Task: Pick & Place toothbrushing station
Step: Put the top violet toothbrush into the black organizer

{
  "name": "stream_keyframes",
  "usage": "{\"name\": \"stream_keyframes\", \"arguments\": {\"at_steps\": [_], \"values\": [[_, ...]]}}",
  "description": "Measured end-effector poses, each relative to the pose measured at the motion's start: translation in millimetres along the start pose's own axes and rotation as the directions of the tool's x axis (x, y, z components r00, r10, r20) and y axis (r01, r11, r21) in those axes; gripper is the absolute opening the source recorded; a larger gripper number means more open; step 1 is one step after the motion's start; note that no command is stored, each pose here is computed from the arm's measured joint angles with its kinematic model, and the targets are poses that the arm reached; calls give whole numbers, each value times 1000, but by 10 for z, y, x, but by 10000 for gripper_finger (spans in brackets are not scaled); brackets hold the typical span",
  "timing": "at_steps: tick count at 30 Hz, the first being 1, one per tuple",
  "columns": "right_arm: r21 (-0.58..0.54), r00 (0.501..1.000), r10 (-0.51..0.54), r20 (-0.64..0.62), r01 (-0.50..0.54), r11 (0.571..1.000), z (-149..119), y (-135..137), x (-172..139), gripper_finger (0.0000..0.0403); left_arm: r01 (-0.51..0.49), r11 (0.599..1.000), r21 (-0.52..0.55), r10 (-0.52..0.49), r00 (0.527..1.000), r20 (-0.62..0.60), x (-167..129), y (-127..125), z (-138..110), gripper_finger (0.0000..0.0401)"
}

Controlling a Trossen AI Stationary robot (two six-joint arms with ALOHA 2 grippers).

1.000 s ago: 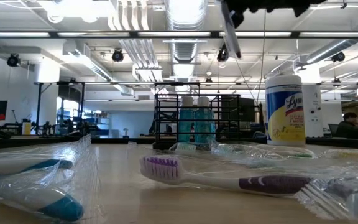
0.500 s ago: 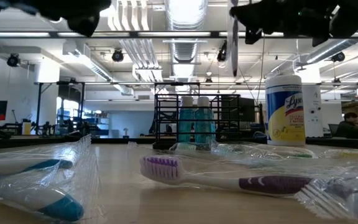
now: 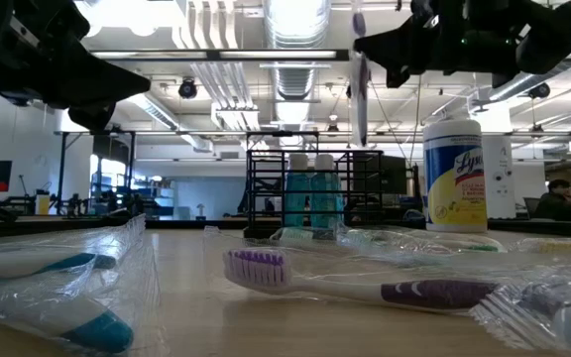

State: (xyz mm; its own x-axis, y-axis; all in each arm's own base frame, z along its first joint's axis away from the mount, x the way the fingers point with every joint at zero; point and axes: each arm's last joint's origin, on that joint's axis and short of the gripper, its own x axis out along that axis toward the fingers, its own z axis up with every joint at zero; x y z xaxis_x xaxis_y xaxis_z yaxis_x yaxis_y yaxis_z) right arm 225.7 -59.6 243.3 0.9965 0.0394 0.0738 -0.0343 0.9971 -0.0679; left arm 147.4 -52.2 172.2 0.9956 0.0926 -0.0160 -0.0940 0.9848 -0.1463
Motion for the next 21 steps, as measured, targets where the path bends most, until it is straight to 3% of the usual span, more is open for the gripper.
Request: {"name": "stream_keyframes", "arguments": {"at_steps": [14, 21], "values": [[-73, 996, 84, 16, -83, 994, -54, 189, 83, 13, -27, 998, 56, 26, 1000, 12, -26, 24, -2, 13], [-48, 999, 22, -49, -24, 999, -224, 215, 103, 13, -41, 998, 53, 40, 999, 11, -28, 30, -9, 7]]}}
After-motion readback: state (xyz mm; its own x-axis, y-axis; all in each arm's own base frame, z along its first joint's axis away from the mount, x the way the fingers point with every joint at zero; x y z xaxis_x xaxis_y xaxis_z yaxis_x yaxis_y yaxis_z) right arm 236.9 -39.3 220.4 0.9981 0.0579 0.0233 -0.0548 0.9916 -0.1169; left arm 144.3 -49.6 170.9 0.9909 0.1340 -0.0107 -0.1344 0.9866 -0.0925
